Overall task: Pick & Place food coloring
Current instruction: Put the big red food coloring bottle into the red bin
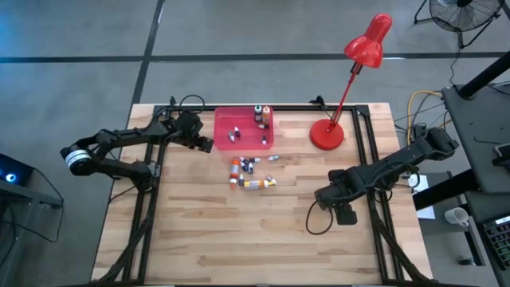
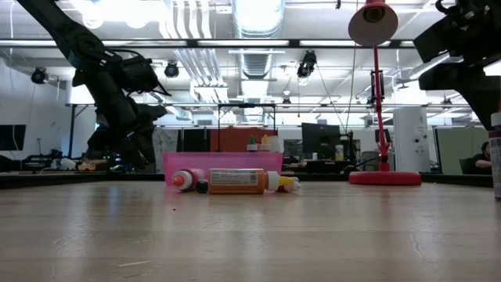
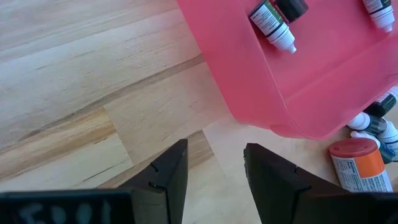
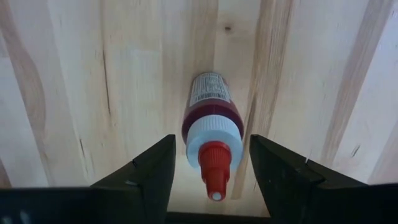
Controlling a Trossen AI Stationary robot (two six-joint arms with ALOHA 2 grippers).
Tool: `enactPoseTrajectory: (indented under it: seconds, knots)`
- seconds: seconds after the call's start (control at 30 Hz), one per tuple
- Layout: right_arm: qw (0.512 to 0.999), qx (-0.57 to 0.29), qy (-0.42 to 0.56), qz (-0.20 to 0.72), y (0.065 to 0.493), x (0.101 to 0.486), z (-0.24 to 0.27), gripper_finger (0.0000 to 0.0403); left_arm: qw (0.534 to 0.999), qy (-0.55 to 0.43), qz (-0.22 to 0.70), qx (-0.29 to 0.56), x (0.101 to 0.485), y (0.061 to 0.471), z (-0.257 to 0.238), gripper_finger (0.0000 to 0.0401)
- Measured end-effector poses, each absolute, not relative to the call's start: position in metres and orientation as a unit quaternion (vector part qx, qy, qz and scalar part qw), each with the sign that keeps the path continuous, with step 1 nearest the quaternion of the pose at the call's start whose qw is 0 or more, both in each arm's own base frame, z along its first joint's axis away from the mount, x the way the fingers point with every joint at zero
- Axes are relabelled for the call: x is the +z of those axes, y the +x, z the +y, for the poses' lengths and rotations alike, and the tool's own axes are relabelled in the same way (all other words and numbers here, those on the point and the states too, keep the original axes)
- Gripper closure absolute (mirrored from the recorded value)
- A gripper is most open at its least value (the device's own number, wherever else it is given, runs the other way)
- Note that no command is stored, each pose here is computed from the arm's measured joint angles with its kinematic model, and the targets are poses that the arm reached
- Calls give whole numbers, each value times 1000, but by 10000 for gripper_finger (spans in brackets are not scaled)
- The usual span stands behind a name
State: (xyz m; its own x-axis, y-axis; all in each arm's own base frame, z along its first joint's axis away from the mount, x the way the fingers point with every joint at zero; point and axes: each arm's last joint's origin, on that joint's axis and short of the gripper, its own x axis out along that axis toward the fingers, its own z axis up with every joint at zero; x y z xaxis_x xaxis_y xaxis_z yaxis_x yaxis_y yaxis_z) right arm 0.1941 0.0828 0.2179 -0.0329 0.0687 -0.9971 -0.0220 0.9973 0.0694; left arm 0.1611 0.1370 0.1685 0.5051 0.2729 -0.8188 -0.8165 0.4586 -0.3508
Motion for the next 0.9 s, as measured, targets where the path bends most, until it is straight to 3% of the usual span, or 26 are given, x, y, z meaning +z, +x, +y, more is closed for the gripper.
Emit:
enactPoseTrajectory:
  seconds: [0.43, 0.73, 0.9]
  knots:
    - [701, 41, 14, 712, 197, 222, 84, 278, 778, -385, 353, 350, 168, 161, 137, 270]
    - [692, 38, 7, 721, 195, 224, 81, 293, 778, -385, 353, 350, 169, 161, 137, 270]
    - [739, -34, -4, 673, 213, 246, 64, 295, 777, -387, 351, 351, 169, 161, 137, 270]
